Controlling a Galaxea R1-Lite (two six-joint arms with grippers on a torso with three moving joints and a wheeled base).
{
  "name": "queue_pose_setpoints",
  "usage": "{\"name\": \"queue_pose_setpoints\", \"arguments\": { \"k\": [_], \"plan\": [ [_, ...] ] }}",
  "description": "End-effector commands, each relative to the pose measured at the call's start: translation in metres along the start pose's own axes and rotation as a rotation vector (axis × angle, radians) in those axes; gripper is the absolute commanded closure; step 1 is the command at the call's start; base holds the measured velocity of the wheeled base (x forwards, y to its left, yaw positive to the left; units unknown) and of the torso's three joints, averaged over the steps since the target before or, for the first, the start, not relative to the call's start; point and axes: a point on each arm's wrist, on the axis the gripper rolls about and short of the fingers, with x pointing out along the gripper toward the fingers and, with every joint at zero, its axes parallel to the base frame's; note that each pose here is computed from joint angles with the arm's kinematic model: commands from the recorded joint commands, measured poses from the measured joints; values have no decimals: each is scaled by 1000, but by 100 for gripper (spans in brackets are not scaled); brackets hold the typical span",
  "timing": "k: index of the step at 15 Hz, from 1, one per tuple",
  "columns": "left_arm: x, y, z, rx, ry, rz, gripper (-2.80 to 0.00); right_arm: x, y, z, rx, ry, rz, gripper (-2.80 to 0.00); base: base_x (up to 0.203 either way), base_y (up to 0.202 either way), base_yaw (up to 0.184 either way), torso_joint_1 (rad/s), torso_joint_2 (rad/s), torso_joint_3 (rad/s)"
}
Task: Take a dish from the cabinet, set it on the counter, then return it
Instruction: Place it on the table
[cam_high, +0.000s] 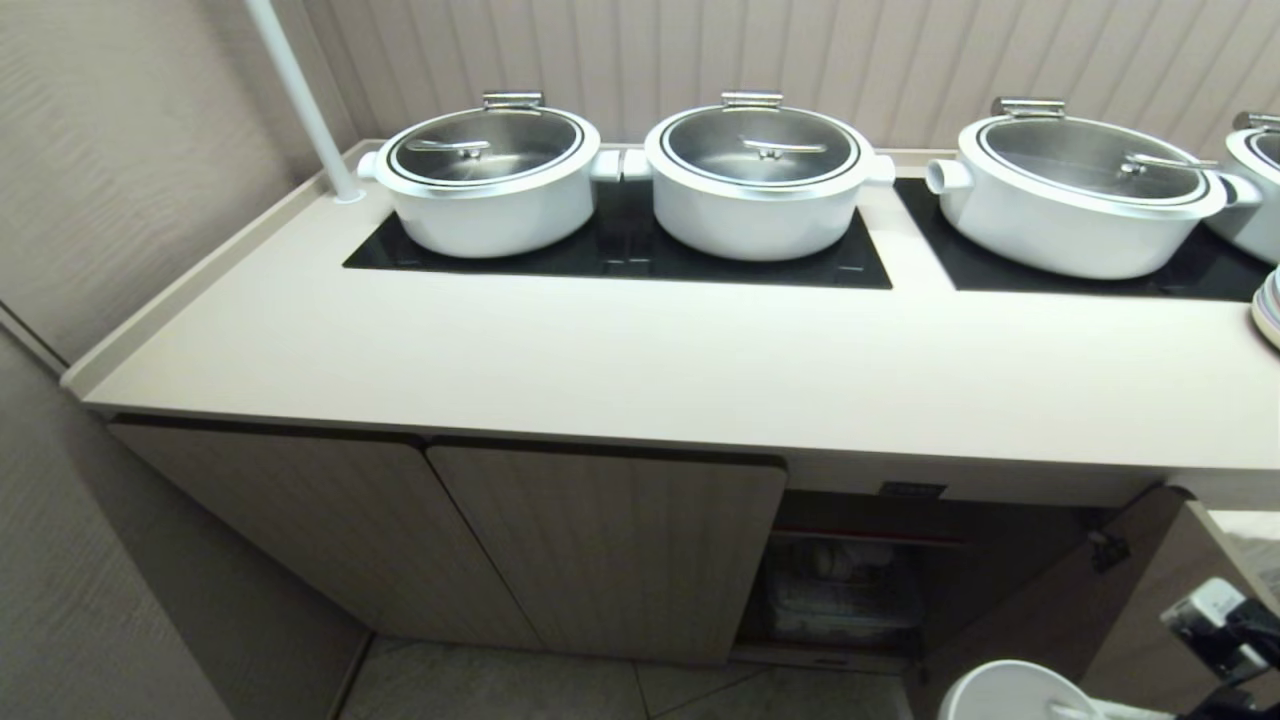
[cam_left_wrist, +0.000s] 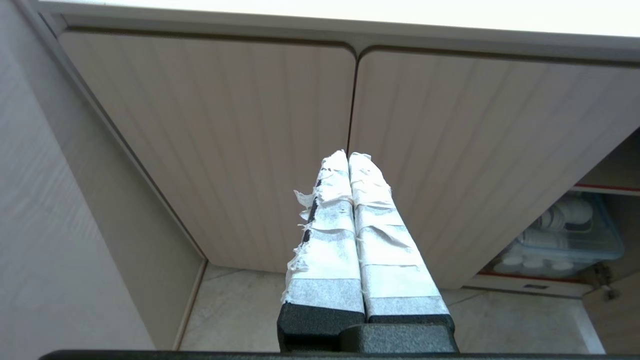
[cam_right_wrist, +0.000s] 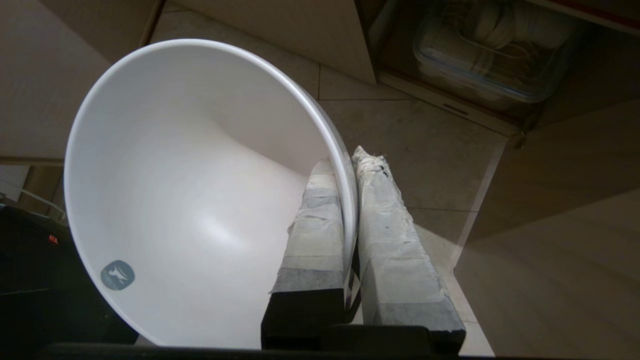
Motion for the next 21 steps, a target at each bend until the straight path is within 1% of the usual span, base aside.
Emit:
{"name": "queue_pose_setpoints", "arguments": {
  "k": [1,12,21],
  "plan": [
    [0,0,0,-1,-1,1,0,0,0,0,0,-2,1,0,0,0,0,145,-315,-176],
    [0,0,0,-1,0,1,0,0,0,0,-2,-6,-1,0,0,0,0,150,-309,-161],
    [0,0,0,-1,0,1,0,-1,0,0,-1,-4,1,0,0,0,0,92,-176,-93]
  ]
}}
